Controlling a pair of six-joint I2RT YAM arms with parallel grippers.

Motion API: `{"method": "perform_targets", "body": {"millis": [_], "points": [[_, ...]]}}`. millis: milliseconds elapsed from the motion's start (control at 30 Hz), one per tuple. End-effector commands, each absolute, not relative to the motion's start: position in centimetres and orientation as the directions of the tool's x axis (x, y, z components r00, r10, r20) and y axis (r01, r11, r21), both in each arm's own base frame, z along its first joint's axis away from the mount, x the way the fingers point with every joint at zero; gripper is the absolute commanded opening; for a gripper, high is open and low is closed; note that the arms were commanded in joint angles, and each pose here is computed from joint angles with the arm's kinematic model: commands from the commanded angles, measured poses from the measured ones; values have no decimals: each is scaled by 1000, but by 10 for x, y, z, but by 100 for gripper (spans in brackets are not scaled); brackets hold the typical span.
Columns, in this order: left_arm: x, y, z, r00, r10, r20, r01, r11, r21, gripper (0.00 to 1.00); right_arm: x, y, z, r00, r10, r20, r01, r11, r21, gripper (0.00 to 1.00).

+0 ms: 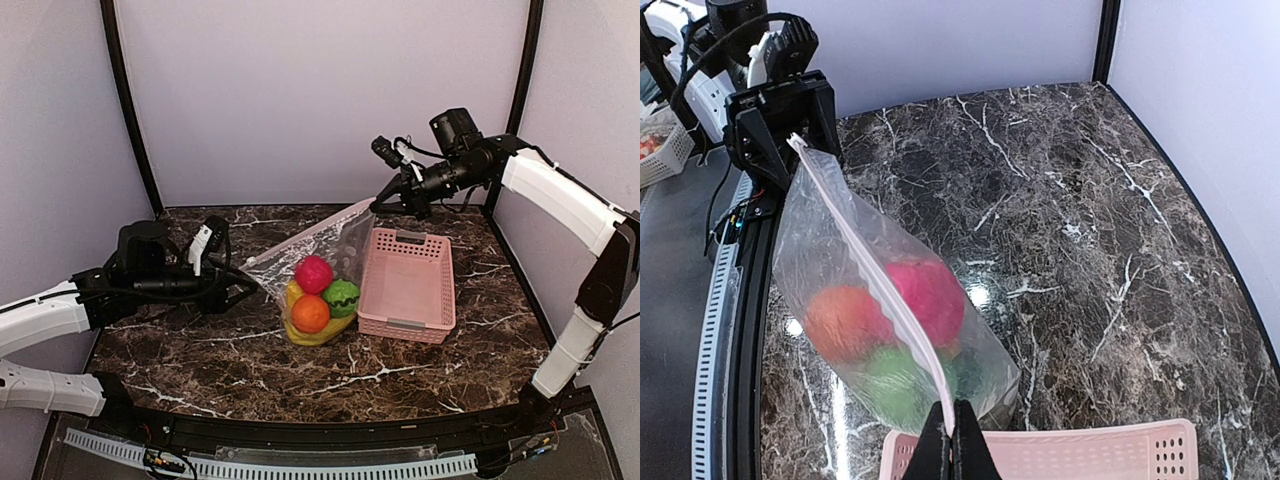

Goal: Place the food in the zip-top bag and seal the zipper
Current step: Zip the zipper of the food storage bag, then adjust the zipper food storage bag at the center of the board.

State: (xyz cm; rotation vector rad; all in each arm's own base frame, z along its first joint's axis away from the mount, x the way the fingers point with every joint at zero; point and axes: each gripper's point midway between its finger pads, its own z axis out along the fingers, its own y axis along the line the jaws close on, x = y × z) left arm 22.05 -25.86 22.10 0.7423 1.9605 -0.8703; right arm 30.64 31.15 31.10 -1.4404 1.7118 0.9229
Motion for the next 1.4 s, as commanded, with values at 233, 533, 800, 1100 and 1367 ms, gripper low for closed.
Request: {"method": "perform_targets", "body": {"millis": [233,533,800,1100,1367], "points": [[231,-270,255,-349,40,-936,799,535,-275,30,315,318,313,-142,-469,-871,-988,120,97,0],[239,-277,242,-354,115,-928,808,538,-241,42,317,319,316,-146,-466,-872,-988,119,101,0],[242,-283,235,-354,144,-924,818,527,-231,12,319,320,314,-145,-470,-871,-988,120,100,0],[283,-264,268,-208,160,-965,773,631,-62,1,358,338,317,-84,-444,-892,-991,128,30,0],[325,-243,313,-79,217,-973,725,682,93,1,383,356,367,43,-358,-933,-990,112,-88,0]]}}
